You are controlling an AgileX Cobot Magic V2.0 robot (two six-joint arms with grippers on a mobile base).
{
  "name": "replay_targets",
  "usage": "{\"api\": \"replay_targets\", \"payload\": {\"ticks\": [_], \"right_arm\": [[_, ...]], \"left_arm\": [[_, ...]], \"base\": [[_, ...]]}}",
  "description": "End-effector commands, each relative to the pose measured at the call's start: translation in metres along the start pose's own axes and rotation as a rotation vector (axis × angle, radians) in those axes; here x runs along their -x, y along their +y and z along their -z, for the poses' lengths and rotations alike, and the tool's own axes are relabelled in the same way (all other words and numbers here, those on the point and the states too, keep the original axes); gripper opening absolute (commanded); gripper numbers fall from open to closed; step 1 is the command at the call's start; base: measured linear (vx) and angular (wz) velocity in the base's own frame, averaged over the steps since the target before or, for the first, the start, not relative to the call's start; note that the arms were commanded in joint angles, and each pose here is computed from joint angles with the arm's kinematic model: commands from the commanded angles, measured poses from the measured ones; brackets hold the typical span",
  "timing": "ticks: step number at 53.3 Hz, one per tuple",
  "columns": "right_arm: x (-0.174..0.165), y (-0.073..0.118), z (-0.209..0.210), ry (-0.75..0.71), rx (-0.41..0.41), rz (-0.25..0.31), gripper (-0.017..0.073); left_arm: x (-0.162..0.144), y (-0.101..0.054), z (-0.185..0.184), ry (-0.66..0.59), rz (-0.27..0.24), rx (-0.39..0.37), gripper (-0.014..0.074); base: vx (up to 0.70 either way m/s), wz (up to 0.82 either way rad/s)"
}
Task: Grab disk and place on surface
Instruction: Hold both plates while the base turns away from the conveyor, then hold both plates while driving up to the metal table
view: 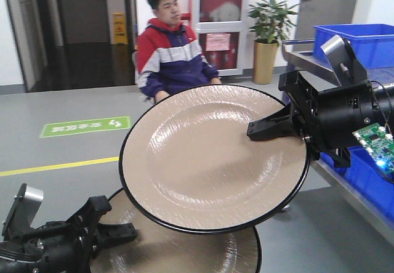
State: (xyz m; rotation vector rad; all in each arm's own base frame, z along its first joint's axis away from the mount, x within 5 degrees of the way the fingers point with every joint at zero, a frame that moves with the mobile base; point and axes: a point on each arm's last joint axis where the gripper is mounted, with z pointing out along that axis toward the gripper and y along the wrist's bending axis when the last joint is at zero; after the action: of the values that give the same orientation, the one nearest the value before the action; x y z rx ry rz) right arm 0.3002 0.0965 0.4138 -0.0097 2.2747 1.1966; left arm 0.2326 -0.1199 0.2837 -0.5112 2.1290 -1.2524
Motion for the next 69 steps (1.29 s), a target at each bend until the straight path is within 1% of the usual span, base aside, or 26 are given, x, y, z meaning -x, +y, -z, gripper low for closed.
{"api": "replay_targets", "payload": {"ticks": [1, 20, 53, 69], "right_arm": [[0.0075, 0.0288, 0.0195, -0.116, 0.117, -0.008, -0.0008], [0.0073, 0.0288, 0.0195, -0.113, 0.118, -0.008, -0.0008], [0.0073, 0.0288, 0.0195, -0.113, 0.118, -0.008, -0.0008], [0.0073, 0.0288, 0.0195, -0.113, 0.118, -0.008, -0.0008]], "left_arm": [[0.0018, -0.0221, 0.0088, 0.000, 0.046, -0.105, 0.0001], [0.0018, -0.0221, 0.0088, 0.000, 0.046, -0.105, 0.0001], [0.0018, -0.0221, 0.0088, 0.000, 0.040, -0.105, 0.0001], [0.0018, -0.0221, 0.0088, 0.000, 0.040, -0.105, 0.0001]], "base": [[0.23, -0.37], [0.27, -0.22], [0.37, 0.08], [0.41, -0.08]]}}
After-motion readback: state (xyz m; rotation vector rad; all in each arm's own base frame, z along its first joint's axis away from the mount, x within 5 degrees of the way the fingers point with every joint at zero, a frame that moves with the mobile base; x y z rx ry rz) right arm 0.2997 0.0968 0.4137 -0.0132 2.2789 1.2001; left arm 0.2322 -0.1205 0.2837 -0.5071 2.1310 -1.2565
